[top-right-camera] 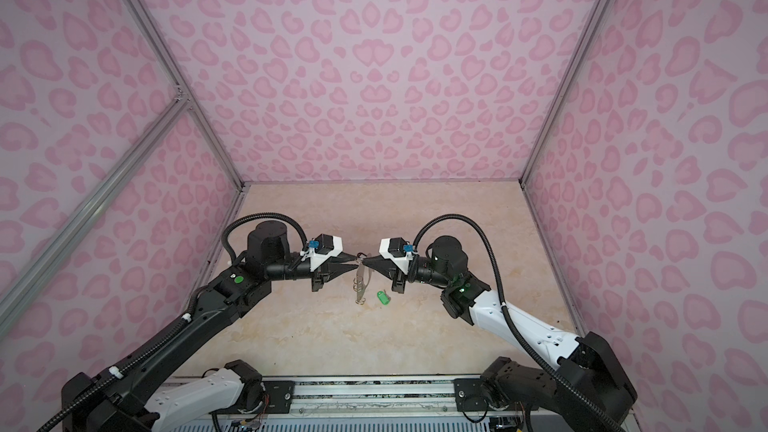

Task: Put the keys on the keyring

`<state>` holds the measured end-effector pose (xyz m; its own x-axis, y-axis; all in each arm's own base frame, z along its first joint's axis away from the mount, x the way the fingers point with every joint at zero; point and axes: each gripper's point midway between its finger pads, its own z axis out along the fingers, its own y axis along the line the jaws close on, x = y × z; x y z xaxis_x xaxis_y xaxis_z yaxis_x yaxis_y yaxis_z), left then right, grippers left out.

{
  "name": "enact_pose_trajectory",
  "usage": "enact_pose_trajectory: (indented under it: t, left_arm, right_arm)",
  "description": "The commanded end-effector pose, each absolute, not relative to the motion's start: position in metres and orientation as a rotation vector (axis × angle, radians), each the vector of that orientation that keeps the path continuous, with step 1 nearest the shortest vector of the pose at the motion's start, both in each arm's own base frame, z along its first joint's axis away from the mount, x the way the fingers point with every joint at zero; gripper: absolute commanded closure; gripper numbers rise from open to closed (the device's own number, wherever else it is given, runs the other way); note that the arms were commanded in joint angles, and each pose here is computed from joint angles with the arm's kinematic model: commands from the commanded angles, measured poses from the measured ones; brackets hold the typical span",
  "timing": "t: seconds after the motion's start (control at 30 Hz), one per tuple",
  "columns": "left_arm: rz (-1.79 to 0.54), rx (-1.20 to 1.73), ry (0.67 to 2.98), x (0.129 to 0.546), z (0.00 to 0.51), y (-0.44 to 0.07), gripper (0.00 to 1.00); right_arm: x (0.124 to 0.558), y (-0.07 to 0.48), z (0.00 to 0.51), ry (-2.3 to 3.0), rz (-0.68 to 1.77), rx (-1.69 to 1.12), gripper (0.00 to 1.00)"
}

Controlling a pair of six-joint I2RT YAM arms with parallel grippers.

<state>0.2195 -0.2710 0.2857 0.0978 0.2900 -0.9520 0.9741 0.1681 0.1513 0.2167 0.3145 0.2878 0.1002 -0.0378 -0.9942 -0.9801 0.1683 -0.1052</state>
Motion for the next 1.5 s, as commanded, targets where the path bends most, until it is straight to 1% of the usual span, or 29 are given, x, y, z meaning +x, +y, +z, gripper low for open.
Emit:
enact_pose_trajectory:
  t: [0.0, 0.1, 0.33, 0.43, 0.5, 0.53, 0.57, 0.6, 0.7, 0.87, 1.1, 1.23, 1.37, 1.47]
  left_arm:
    - [-0.853, 1.314, 1.348, 0.218, 0.295, -0.274, 0.79]
    - [-0.857, 1.316, 1.345, 0.218, 0.295, -0.275, 0.8]
    - [-0.879, 1.344, 1.34, 0.214, 0.293, -0.276, 0.86]
    - [-0.892, 1.36, 1.335, 0.212, 0.293, -0.277, 0.91]
    - [-0.895, 1.368, 1.329, 0.211, 0.295, -0.277, 0.96]
    - [-0.89, 1.373, 1.327, 0.211, 0.295, -0.277, 0.97]
    - [-0.874, 1.376, 1.326, 0.213, 0.296, -0.277, 0.97]
    - [-0.852, 1.381, 1.323, 0.214, 0.296, -0.276, 0.97]
    - [-0.753, 1.409, 1.271, 0.216, 0.298, -0.272, 0.97]
    - [-0.562, 1.465, 1.208, 0.224, 0.293, -0.268, 0.97]
    - [-0.295, 1.54, 1.091, 0.235, 0.288, -0.268, 0.97]
    - [-0.177, 1.572, 1.035, 0.239, 0.282, -0.269, 0.97]
    - [-0.133, 1.559, 1.036, 0.246, 0.28, -0.269, 0.97]
    - [-0.151, 1.561, 1.07, 0.248, 0.276, -0.27, 0.97]
  right_arm:
    - [0.213, 0.316, 0.3, 1.172, 1.006, -1.149, 1.0]
    - [0.213, 0.317, 0.299, 1.176, 1.008, -1.152, 1.0]
    - [0.214, 0.319, 0.3, 1.171, 1.001, -1.156, 1.0]
    - [0.214, 0.32, 0.299, 1.173, 1.002, -1.16, 1.0]
    - [0.214, 0.32, 0.297, 1.182, 0.997, -1.164, 1.0]
    - [0.214, 0.32, 0.294, 1.194, 0.995, -1.171, 0.99]
    - [0.215, 0.317, 0.29, 1.224, 0.976, -1.187, 0.88]
    - [0.216, 0.313, 0.283, 1.269, 0.931, -1.214, 0.8]
    - [0.223, 0.293, 0.262, 1.39, 0.762, -1.26, 0.74]
    - [0.234, 0.273, 0.248, 1.501, 0.646, -1.208, 0.73]
    - [0.24, 0.269, 0.228, 1.582, 0.634, -1.168, 0.73]
    - [0.237, 0.269, 0.218, 1.616, 0.653, -1.178, 0.75]
    - [0.243, 0.266, 0.207, 1.686, 0.627, -1.165, 0.76]
    - [0.248, 0.265, 0.198, 1.744, 0.626, -1.148, 0.78]
